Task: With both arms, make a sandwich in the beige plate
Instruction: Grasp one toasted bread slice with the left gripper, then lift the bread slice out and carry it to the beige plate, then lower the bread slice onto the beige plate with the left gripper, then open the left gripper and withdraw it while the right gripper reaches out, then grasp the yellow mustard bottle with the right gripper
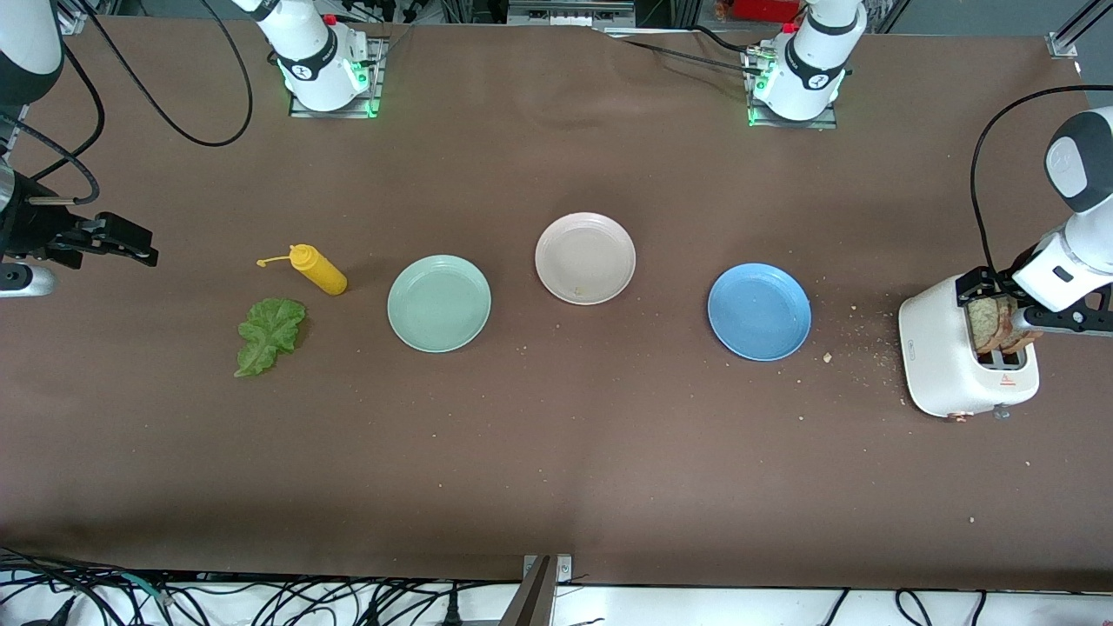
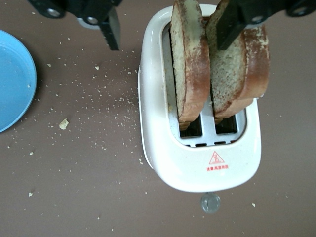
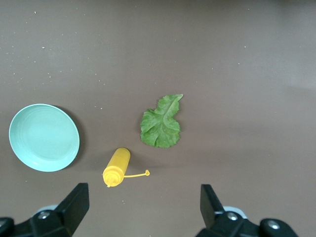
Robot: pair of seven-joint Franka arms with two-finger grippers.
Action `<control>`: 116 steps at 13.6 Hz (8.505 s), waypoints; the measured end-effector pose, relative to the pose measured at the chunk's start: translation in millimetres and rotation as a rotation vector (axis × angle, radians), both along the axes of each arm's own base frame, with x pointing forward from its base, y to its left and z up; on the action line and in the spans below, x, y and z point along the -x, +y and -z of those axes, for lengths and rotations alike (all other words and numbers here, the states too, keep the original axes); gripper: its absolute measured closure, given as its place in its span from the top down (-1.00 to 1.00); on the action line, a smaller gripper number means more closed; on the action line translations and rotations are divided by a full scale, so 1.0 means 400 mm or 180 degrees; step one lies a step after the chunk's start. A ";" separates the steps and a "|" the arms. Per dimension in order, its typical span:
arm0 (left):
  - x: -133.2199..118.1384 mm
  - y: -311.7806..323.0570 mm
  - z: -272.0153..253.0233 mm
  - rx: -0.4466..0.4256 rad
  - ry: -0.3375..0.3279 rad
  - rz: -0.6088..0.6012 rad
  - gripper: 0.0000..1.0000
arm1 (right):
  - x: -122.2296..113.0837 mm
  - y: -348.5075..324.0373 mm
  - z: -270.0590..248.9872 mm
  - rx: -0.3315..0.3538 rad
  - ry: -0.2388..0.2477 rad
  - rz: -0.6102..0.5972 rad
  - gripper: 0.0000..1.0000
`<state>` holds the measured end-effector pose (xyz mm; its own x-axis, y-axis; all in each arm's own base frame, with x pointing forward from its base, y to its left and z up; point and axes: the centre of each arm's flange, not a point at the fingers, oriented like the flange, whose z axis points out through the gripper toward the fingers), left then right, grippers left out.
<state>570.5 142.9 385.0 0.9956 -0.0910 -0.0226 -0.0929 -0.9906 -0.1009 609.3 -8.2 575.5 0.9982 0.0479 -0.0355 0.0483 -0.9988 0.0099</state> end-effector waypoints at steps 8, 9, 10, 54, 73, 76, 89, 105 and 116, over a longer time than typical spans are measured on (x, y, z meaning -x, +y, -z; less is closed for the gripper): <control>0.006 0.031 0.019 0.0014 0.0040 -0.0068 -0.75 | 0.000 0.000 0.000 0.0000 -0.0001 -0.0001 1.00; 0.003 0.032 0.010 0.0012 0.0045 -0.0069 -0.76 | 0.000 0.000 0.000 0.0000 -0.0002 -0.0001 1.00; -0.001 0.032 -0.007 0.0013 0.0079 -0.0074 -0.81 | 0.000 0.001 0.000 0.0000 -0.0002 -0.0001 1.00; 0.081 -1.112 0.612 0.3814 0.1707 0.1066 -0.84 | -0.002 0.002 0.001 -0.0001 -0.0009 -0.0004 1.00; -0.120 -0.907 0.449 0.2755 0.0915 0.2234 1.00 | -0.006 0.016 0.015 -0.0017 0.0028 -0.0277 1.00; -0.159 -0.810 0.320 0.2322 0.0839 0.2215 1.00 | -0.010 0.037 0.027 -0.0259 0.0031 -0.0873 1.00; -0.068 -0.611 -0.529 0.0679 0.0459 0.0928 1.00 | 0.018 -0.300 0.386 -0.2457 -0.0324 -0.3048 1.00; 0.132 -0.567 -0.582 0.0269 0.0123 -0.0186 1.00 | 0.233 -0.400 1.072 -0.4134 -0.1797 -0.4141 1.00; 0.133 -0.566 -0.581 0.0260 0.0134 -0.0189 1.00 | 0.200 -0.181 1.168 -0.4552 -0.2241 -0.4385 1.00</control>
